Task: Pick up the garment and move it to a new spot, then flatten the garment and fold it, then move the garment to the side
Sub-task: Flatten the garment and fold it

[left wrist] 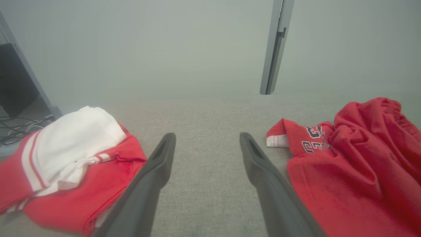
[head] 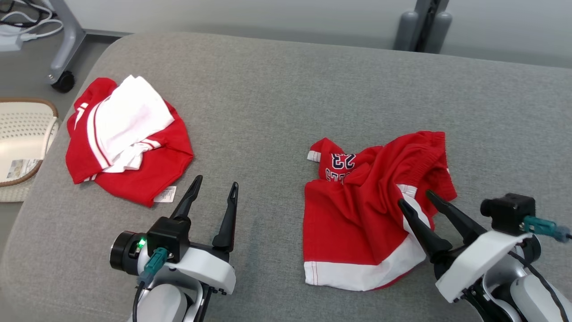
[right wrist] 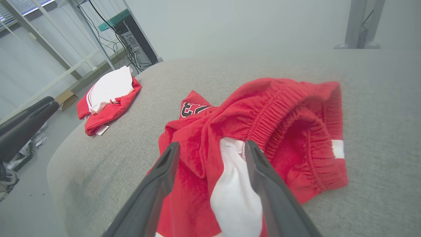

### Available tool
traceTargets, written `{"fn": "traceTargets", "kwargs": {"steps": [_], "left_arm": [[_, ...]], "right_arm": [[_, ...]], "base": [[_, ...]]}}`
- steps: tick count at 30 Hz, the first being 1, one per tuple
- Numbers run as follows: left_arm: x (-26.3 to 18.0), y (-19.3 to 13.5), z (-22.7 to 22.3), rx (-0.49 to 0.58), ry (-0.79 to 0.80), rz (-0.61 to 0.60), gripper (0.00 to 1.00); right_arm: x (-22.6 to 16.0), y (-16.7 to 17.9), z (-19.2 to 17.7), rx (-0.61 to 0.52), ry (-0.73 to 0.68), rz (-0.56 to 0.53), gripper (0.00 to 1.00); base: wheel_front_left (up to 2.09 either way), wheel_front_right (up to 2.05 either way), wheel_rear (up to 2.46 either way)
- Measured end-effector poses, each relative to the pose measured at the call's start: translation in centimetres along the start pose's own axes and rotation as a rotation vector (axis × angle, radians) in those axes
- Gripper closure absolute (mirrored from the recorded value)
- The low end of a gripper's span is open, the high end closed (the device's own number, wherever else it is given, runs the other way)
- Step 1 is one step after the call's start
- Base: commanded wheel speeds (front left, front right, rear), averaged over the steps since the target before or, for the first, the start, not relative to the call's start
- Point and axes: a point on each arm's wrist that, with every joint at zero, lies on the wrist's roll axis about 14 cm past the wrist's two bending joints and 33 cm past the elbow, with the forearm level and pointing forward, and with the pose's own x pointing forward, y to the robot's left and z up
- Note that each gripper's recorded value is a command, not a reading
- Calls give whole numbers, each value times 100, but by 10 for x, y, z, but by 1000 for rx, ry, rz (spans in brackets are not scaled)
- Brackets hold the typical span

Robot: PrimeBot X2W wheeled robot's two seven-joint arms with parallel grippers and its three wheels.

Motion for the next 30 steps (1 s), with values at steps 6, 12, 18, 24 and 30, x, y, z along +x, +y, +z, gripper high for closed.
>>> {"fn": "traceTargets", "kwargs": {"steps": [6,12,18,24,30], "left_arm": [[7,-14,8,8,-16,-46,0],[10,-14,20,16,-48,-49,0],[2,-2,36,28,-96,-10,0],[-18,6,39,29,-109,30,0],[-44,15,33,19,-99,76,0]], "right_arm": [[-48,-23,32,27,-219,-125,0],[-89,-49,64,-47,-426,-281,0],[-114,-58,81,-147,-507,-375,0],[-131,-56,70,-204,-492,-431,0],[-146,-48,49,-200,-469,-470,0]], "base": [[0,0,0],[0,0,0],[0,0,0],[0,0,0],[0,0,0]]}}
